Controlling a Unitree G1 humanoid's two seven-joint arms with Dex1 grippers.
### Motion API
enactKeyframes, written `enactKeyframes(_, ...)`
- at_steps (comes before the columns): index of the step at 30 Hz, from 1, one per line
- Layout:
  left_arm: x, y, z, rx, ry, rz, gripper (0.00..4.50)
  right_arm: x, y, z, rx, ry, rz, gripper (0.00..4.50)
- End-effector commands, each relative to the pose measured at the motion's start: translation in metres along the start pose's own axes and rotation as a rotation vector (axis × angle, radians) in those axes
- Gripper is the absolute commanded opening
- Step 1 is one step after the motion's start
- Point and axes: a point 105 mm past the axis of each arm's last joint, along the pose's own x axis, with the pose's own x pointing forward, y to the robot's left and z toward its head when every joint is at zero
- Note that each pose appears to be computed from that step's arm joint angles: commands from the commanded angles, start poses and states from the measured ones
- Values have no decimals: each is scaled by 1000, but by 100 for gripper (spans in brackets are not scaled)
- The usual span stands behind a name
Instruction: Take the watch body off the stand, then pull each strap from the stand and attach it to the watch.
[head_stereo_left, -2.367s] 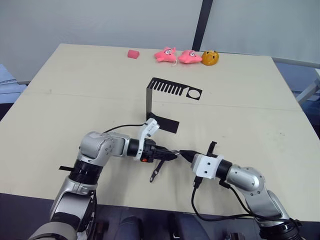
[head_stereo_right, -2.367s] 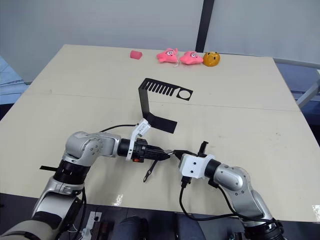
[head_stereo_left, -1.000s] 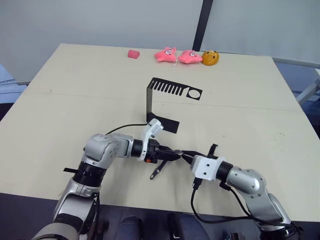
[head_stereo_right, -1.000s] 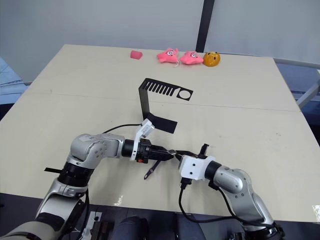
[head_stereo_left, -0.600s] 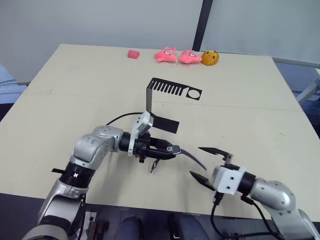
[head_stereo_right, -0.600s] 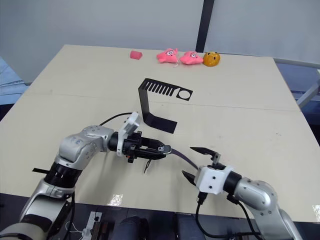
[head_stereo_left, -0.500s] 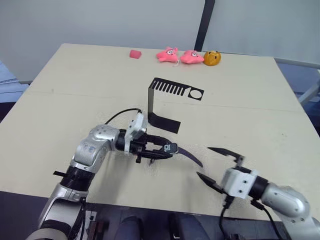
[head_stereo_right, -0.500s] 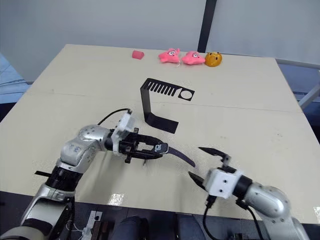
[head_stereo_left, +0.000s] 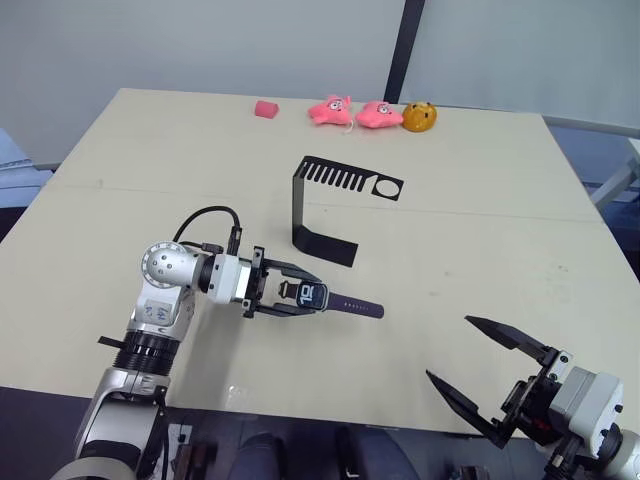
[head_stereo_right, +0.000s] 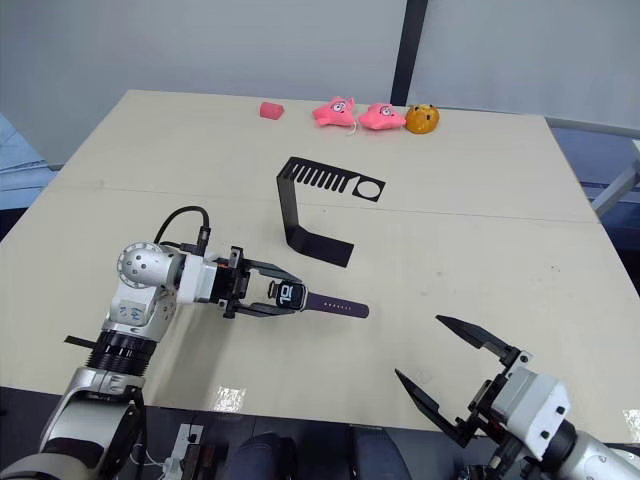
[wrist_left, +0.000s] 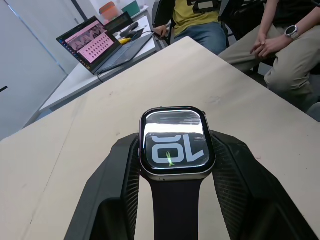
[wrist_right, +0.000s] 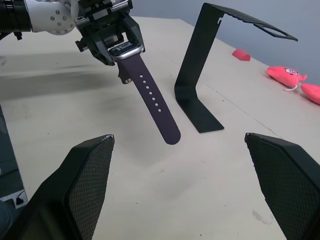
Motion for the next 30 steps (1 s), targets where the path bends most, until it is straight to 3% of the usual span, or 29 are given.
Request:
enactKeyframes(1,18,4,8,-122,-43,4,159,5,4,12,-13,-49,27,444)
enactKeyframes(5,52,15,4,-241,-26,28,159,7,4,11,-4,-46,56,444)
enactKeyframes(9,74,12,-24,-309,93,43,159,10,11,6,-16,-18,134,444)
enactKeyframes(11,78,5,-38,-318,158,28,159,10,11,5,-8,-18,134,444)
enactKeyframes(17,78,-8,-55,-294,236,-2,159,9,10,-2,18,5,136,444)
enactKeyframes(25,77,-11,-67,-365,255,-6,159,9,0,-11,40,17,108,444)
enactKeyframes(26,77,-9,-66,-367,242,15,239,9,-2,-12,40,18,107,450)
enactKeyframes(28,76,-9,-62,-359,219,4,306,9,-6,-12,42,21,105,450)
enactKeyframes(30,69,-5,-55,-315,182,15,414,6,-9,-12,40,31,108,450)
